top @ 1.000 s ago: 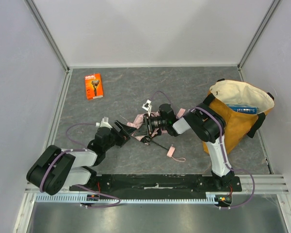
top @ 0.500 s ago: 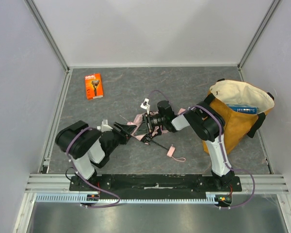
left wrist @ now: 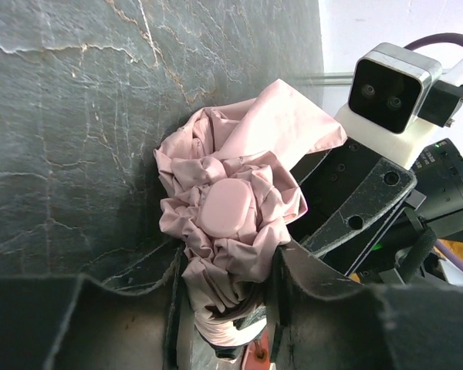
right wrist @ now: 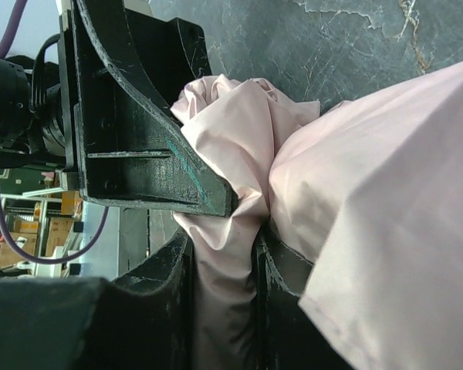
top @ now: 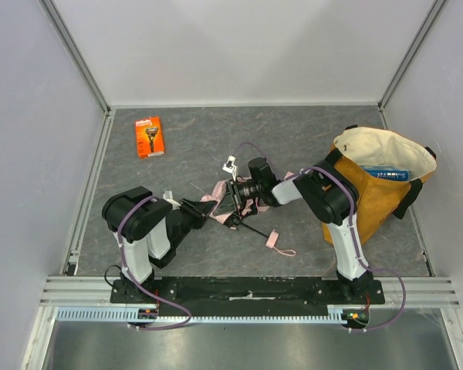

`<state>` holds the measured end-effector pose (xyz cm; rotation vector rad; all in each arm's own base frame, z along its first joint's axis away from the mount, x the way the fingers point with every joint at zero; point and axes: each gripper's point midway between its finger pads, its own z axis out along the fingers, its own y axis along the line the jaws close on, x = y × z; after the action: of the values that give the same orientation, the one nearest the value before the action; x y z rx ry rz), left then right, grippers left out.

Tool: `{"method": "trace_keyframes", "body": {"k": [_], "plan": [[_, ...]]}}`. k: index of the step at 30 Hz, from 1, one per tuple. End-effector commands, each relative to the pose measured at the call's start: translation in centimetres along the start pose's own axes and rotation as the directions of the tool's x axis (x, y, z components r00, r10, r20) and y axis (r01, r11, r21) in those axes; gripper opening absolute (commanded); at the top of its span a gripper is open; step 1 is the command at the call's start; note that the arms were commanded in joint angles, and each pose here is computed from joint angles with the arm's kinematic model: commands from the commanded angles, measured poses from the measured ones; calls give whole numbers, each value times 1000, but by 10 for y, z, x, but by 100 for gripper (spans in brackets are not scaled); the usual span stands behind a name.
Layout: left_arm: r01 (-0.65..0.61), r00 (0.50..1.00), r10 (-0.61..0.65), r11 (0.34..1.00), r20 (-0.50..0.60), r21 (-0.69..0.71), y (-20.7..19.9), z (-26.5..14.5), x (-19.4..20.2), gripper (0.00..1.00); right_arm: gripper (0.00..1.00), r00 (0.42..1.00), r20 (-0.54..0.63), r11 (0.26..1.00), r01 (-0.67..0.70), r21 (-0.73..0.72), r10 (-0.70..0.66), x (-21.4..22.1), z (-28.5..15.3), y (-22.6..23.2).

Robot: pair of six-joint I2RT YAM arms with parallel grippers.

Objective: Put away the umbrella

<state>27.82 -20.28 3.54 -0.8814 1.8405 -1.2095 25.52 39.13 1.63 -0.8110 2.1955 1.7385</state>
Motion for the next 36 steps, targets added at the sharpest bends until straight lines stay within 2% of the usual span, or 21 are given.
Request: {"method": "trace_keyframes", "body": {"k": [1, 2, 4, 10, 13, 16, 19, 22, 24, 27, 30, 35, 36], "plan": [[-72, 997, 72, 997, 20, -38, 20, -10, -3, 5, 1, 928, -181, 895, -240, 376, 325, 128, -22, -82], [-60, 998, 61, 997, 12, -52, 24, -11, -1, 2, 6, 932, -176, 889, -227, 399, 317, 125, -25, -82], [-32, 999, 32, 996, 6, -88, 33, -14, 0, 2, 15, 941, -174, 880, -190, 434, 289, 118, -30, -81], [6, 998, -23, 968, -64, -251, 58, -25, 13, 2, 53, 977, -149, 823, -44, 566, 154, 82, -48, -62], [-36, 996, 4, 929, -87, -368, 69, -30, 13, 2, 67, 985, -161, 786, 49, 617, 65, 63, -56, -47], [-84, 994, 33, 856, -107, -511, 81, -38, 10, 2, 77, 984, -174, 733, 146, 664, -39, 42, -63, -32], [-85, 991, 4, 794, -135, -602, 90, -48, 14, 2, 85, 966, -176, 642, 259, 721, -192, 15, -74, -13], [-91, 987, -18, 753, -158, -652, 95, -51, 19, 2, 93, 913, -192, 525, 369, 767, -361, -2, -79, 11], [-92, 984, -39, 723, -172, -685, 101, -54, 23, 2, 96, 856, -224, 437, 442, 783, -466, -8, -82, 27], [-101, 982, -46, 688, -182, -719, 103, -57, 24, 2, 97, 769, -227, 373, 517, 770, -598, -9, -74, 47], [-115, 981, -41, 660, -189, -742, 103, -60, 23, 2, 97, 690, -238, 302, 564, 768, -683, -6, -63, 59], [-137, 978, -40, 616, -204, -776, 106, -65, 23, 2, 96, 597, -274, 184, 593, 784, -754, -11, -40, 67], [-138, 978, -42, 609, -205, -781, 107, -66, 23, 2, 96, 578, -305, 138, 597, 790, -756, -12, -37, 64]]}}
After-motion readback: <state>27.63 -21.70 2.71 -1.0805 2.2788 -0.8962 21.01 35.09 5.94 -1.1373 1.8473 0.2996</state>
